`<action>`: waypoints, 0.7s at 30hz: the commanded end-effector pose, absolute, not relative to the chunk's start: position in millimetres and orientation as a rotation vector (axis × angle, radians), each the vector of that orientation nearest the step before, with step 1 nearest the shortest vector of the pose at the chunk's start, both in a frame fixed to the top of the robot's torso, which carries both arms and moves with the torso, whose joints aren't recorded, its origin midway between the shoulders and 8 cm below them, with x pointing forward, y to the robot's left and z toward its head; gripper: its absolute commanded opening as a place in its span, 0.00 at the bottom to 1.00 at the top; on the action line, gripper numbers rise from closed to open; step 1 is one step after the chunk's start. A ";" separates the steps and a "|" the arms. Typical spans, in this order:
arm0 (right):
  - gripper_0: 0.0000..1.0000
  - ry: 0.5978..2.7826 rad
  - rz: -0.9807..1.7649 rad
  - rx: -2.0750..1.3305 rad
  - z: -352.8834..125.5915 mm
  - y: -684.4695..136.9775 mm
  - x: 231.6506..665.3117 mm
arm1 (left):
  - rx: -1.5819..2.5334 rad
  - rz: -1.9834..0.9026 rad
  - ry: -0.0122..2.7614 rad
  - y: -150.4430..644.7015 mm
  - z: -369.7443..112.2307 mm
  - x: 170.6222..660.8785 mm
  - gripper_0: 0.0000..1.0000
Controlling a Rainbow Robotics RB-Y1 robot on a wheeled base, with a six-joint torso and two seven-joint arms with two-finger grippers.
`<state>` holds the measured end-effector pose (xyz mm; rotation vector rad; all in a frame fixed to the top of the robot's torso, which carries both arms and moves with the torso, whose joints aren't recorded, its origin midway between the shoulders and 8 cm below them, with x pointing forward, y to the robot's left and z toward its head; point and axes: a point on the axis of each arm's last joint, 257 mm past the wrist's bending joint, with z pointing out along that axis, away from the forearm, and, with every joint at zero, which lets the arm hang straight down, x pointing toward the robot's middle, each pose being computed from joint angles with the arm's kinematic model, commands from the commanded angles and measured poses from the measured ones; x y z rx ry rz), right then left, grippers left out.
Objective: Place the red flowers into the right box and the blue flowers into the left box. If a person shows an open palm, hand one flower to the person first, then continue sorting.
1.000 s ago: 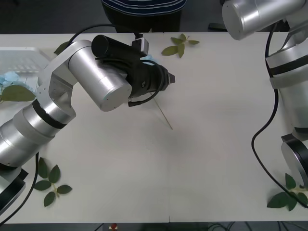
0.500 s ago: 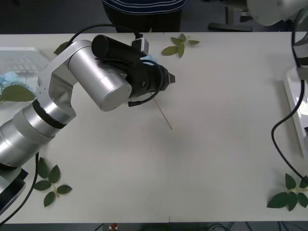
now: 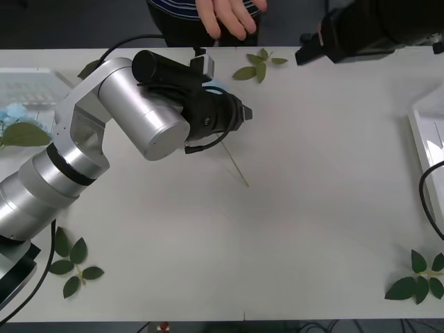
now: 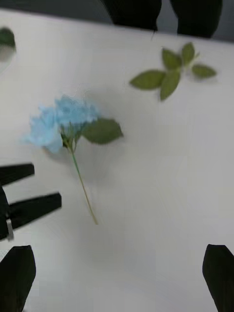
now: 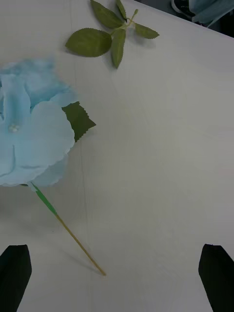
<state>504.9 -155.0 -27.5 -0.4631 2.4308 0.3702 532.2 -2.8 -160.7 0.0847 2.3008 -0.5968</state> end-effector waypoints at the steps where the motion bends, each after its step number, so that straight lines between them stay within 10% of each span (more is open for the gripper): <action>1: 1.00 2.521 0.384 -0.485 -64.8 -156.6 485.3 | 0.142 -0.625 2.245 -18.2 -130.9 532.3 1.00; 21: 1.00 2.347 0.001 -1.522 -199.2 -213.1 446.1 | 0.159 -0.614 2.285 -14.1 -139.5 518.0 1.00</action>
